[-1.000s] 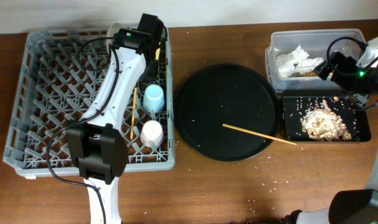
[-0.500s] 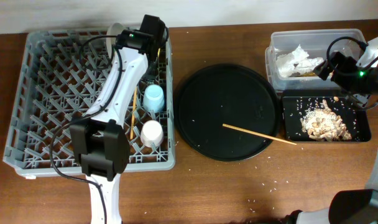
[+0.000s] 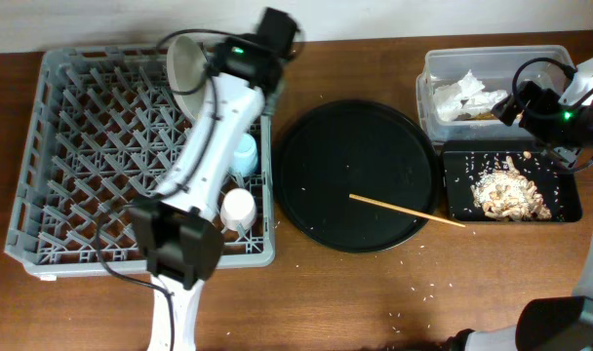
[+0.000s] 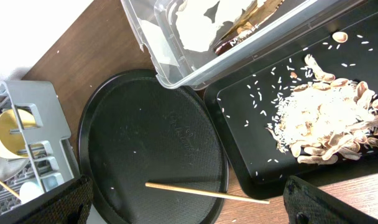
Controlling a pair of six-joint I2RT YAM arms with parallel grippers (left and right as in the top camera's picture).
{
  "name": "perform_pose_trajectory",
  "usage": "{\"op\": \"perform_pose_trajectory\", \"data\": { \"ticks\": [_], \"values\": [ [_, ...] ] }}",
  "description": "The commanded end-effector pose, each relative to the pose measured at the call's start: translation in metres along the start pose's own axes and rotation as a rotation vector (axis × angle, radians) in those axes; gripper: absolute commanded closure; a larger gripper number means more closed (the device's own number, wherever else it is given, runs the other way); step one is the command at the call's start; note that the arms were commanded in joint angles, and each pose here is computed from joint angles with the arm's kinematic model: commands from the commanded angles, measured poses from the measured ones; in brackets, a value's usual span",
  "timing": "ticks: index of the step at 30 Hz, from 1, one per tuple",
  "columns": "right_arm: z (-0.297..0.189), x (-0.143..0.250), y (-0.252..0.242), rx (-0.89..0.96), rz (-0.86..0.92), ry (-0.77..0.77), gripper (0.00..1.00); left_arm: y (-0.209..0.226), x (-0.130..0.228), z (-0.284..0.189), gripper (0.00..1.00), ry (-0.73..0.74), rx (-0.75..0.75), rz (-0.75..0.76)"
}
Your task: Sort waste into correct bins and load items into the dishwasher rack
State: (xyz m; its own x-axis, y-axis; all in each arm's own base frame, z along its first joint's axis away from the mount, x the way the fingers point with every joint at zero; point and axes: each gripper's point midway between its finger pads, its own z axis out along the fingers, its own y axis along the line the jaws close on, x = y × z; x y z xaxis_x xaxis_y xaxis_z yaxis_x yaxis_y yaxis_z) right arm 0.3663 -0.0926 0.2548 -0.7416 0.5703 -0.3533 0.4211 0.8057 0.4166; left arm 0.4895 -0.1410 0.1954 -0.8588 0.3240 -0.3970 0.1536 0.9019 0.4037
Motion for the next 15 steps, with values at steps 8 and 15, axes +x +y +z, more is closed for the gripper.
{"op": "perform_pose_trajectory", "data": {
  "ticks": [8, 15],
  "values": [
    [-0.003, -0.002, -0.001, 0.004, -0.007, -0.010, 0.02, -0.252, 0.057, -0.058, 0.25, -0.095, 0.772, 0.809],
    [-0.003, -0.002, -0.001, 0.004, -0.007, -0.010, 0.02, -0.336, 0.113, -0.036, 0.22, -0.166, 0.825, 1.311]
  ]
}}
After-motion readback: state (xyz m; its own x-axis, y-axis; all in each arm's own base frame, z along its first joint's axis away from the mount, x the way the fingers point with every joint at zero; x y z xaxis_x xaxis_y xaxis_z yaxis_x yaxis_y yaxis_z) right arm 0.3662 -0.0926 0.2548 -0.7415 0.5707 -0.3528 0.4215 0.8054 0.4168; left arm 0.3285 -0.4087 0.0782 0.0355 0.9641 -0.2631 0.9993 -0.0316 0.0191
